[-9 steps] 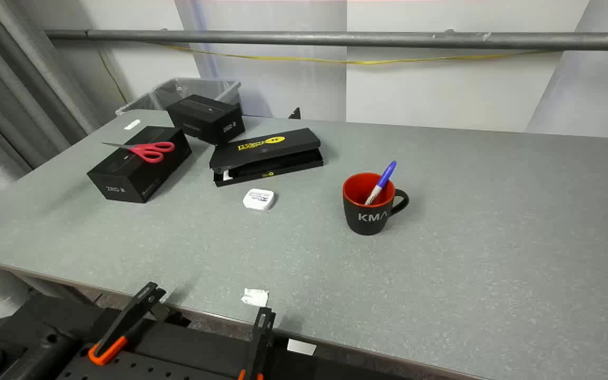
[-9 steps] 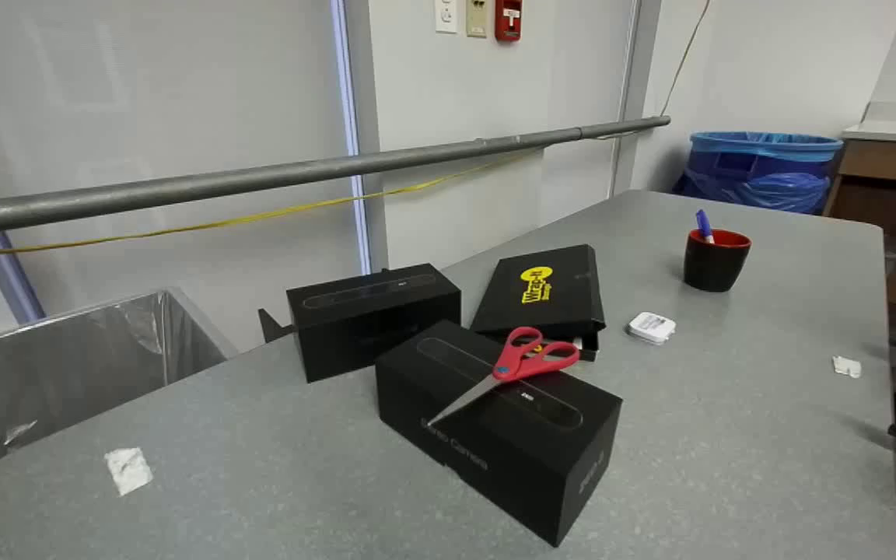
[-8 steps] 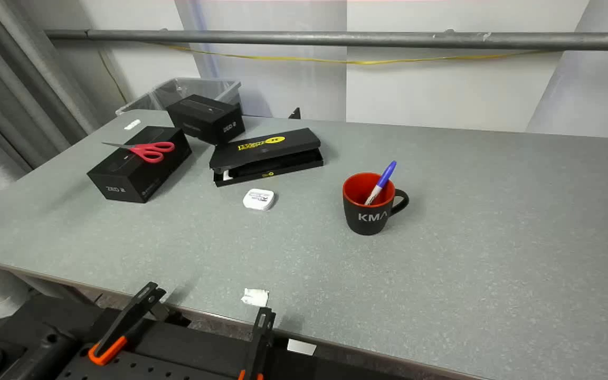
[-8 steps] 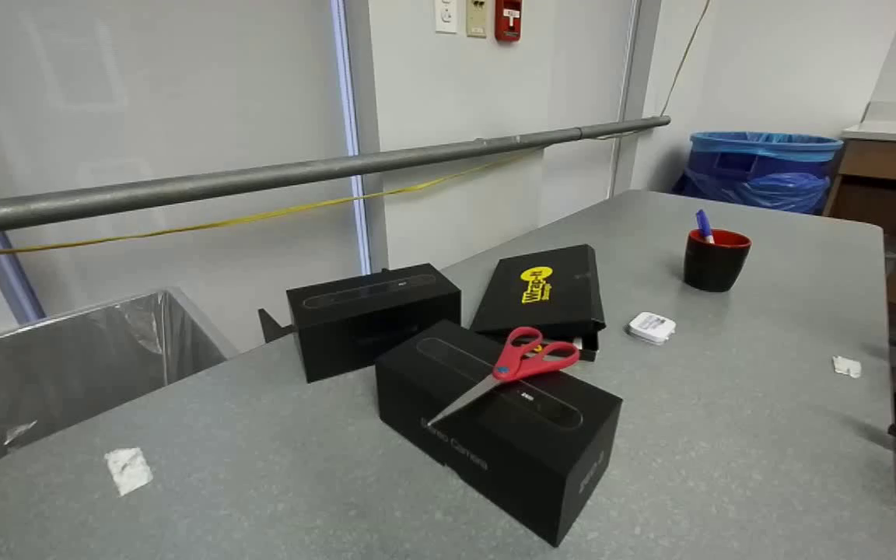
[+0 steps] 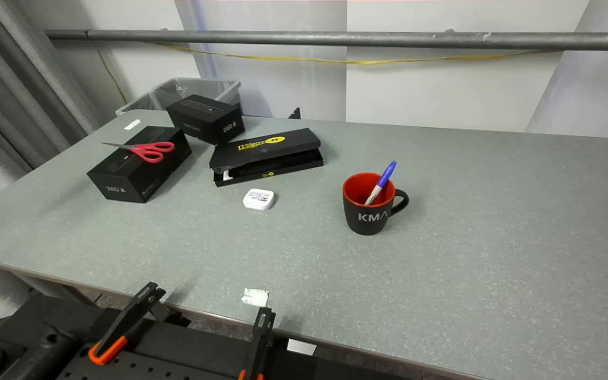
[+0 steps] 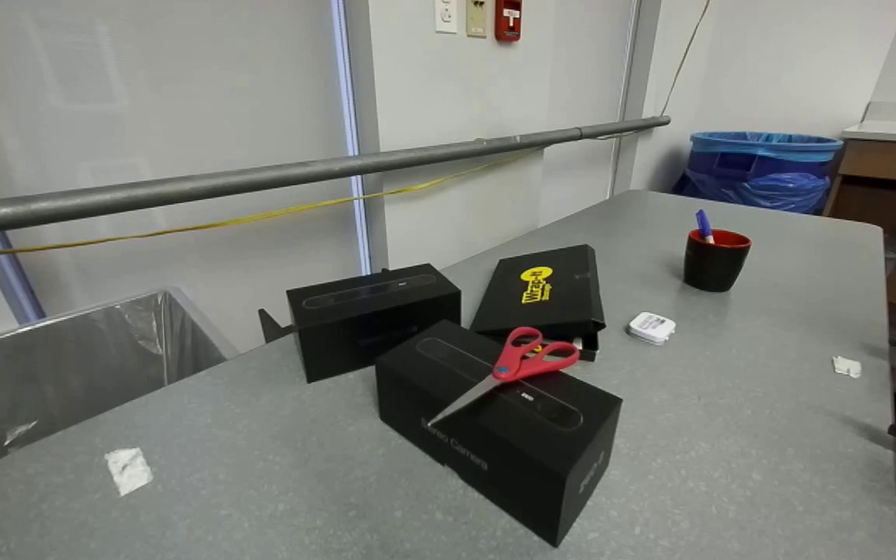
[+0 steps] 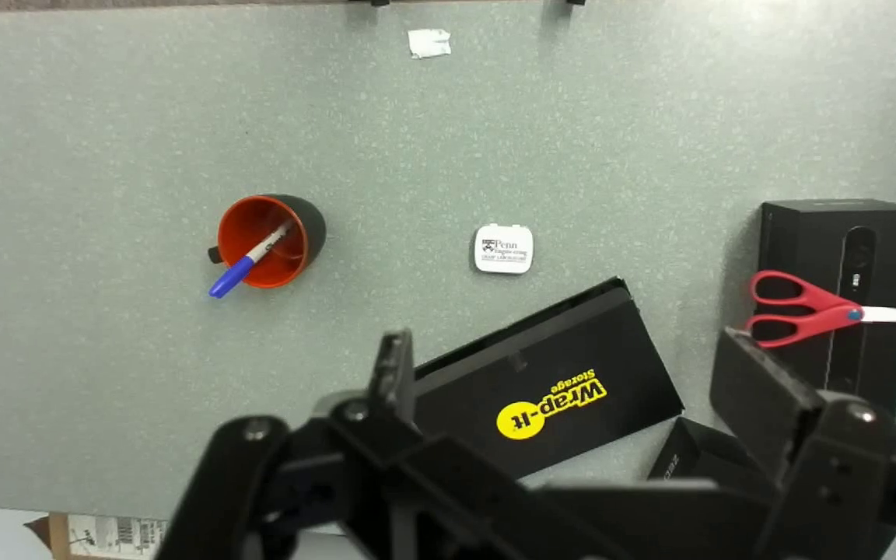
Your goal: Remove the blue pen from the red and black mug
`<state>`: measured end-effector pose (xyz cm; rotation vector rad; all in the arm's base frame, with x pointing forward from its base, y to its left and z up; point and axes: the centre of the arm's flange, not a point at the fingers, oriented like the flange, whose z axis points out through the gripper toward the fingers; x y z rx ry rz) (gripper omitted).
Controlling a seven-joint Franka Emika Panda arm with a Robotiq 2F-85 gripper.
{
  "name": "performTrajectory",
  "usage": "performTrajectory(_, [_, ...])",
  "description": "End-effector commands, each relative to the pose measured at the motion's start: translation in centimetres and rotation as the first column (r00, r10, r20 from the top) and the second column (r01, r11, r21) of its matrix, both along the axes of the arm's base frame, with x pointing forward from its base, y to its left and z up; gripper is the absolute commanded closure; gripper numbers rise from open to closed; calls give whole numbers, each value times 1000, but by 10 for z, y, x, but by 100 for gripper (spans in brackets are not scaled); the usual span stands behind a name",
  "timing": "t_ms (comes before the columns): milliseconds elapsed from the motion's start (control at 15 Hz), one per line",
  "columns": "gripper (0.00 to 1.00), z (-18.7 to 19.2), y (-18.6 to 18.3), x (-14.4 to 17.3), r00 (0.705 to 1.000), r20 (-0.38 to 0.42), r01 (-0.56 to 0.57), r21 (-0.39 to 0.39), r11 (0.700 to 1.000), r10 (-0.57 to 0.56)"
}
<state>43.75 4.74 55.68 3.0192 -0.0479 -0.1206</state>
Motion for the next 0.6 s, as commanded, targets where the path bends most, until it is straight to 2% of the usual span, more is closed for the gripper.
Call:
performTrajectory(0, [0, -24, -12, 0, 1000, 22, 19, -40, 999, -18])
performTrajectory(267, [0, -87, -43, 11, 997, 23, 68, -68, 995, -67])
performTrajectory(533, [0, -155, -94, 26, 985, 5, 171, -24, 985, -171])
